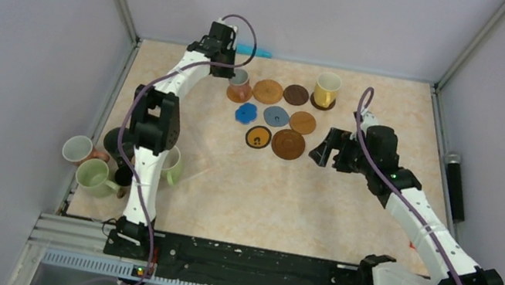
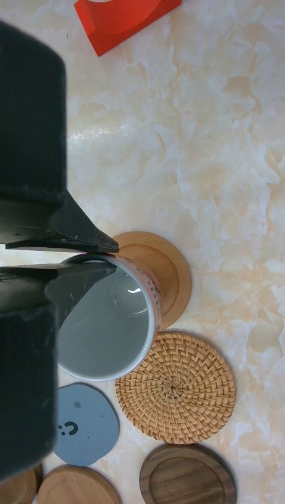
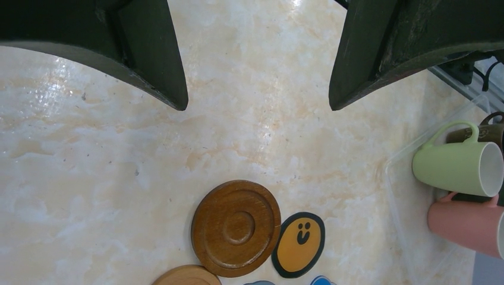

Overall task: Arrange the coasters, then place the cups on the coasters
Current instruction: Place the cup on the coaster.

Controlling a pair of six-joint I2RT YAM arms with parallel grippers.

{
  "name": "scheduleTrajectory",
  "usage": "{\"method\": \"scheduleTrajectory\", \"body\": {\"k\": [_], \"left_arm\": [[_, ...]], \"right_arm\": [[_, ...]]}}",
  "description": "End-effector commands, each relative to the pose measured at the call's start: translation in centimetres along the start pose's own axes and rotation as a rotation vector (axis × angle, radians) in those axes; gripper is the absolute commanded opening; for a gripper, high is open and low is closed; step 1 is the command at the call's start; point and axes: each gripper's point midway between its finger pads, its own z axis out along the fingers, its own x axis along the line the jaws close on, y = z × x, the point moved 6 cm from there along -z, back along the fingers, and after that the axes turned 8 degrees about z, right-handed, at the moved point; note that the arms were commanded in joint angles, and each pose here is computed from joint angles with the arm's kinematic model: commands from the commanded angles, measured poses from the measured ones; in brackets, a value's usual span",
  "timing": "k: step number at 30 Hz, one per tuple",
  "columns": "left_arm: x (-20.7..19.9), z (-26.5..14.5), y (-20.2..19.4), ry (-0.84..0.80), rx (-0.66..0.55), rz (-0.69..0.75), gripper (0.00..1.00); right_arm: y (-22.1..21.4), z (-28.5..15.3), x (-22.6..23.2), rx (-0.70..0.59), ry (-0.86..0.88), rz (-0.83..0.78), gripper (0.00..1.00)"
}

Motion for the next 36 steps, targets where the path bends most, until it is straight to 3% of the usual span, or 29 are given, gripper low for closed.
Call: {"method": "scheduleTrajectory", "body": {"k": [1,8,14,16,25,29,36], "left_arm": [[0.0,-0.7,2.7,0.002,-0.099,0.017,0.18],[-0.1,-2.1,3.3,0.0,-0.11,0.019,0.43],[-0.3,-5.2,4.3,-0.003,-0.126,0.005,0.54],[-0.4,-6.7,4.6,-0.002,-0.133,0.0,0.62],[2.1,-13.8,2.9,0.223,-0.143,-0.064,0.85],[3.7,-17.2,1.0,0.363,-0.165,-0.133,0.87],[6.2,-22.0,-3.5,0.545,-0.2,-0.256,0.77]], "right_arm": [[1.9,-0.4,1.3,-0.061,0.027,-0.041,0.87],[1.7,-0.4,1.2,-0.055,0.032,-0.036,0.88],[1.7,-0.6,1.4,-0.06,0.039,-0.031,0.88],[1.7,-0.9,1.5,-0.061,0.044,-0.028,0.88],[1.5,-1.1,1.6,-0.069,0.059,-0.017,0.87],[1.4,-1.3,1.7,-0.073,0.065,-0.017,0.88],[1.4,-1.6,2.0,-0.073,0.086,-0.022,0.87]]}}
